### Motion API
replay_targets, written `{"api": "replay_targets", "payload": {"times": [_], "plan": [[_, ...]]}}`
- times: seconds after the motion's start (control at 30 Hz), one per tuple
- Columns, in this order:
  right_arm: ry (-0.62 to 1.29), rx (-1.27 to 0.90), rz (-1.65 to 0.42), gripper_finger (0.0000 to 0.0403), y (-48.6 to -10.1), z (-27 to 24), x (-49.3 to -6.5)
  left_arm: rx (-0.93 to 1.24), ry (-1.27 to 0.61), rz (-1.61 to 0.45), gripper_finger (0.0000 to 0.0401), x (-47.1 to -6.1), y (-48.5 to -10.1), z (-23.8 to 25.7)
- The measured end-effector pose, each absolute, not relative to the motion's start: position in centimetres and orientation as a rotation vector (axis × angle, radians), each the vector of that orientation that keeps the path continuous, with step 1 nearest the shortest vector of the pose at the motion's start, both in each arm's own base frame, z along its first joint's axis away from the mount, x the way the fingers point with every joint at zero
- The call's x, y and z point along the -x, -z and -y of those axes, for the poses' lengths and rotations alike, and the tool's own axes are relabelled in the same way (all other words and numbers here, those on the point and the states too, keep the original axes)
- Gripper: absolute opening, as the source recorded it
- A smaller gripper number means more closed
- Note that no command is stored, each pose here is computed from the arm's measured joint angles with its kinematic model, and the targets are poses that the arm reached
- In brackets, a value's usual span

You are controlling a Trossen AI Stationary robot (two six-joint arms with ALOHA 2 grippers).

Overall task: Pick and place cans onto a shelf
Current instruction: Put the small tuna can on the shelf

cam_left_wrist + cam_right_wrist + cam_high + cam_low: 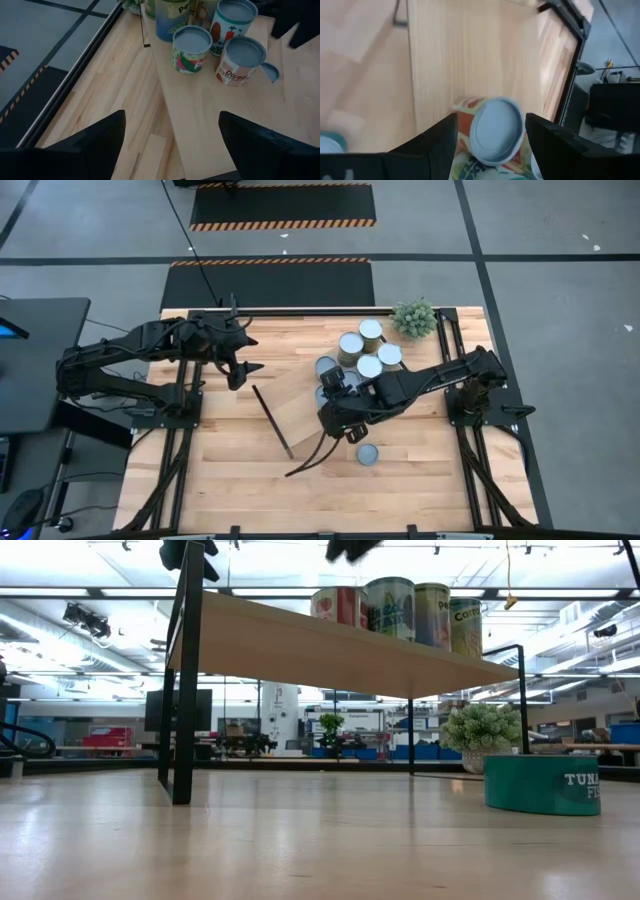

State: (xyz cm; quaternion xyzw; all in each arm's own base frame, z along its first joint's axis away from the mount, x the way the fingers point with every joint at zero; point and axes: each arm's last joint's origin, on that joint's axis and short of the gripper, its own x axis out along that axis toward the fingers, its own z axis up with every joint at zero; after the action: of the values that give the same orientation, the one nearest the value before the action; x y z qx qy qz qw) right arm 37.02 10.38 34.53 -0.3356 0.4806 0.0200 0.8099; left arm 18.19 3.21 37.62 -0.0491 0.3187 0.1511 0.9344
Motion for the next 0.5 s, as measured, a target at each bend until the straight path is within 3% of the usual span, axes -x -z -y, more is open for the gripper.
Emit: {"api": "replay_targets", "payload": {"times": [0.13, 0.27, 0.5], "plan": [[-0.053, 0.534, -1.02, 0.0239, -36.6, -11.3, -35.9, 0.102, -0.305, -0.652, 0.0325, -18.2, -37.6, -3.2], [-0.249, 0.315, -1.071, 0.0238, -37.3, -12.9, -34.2, 0.104, -0.293, -0.653, 0.0325, -18.2, -37.6, -3.2], [-0.272, 0.252, -1.244, 0.0233, -32.9, -15.4, -33.0, 0.101, -0.292, -0.653, 0.0325, -18.2, -37.6, -3.2]]}}
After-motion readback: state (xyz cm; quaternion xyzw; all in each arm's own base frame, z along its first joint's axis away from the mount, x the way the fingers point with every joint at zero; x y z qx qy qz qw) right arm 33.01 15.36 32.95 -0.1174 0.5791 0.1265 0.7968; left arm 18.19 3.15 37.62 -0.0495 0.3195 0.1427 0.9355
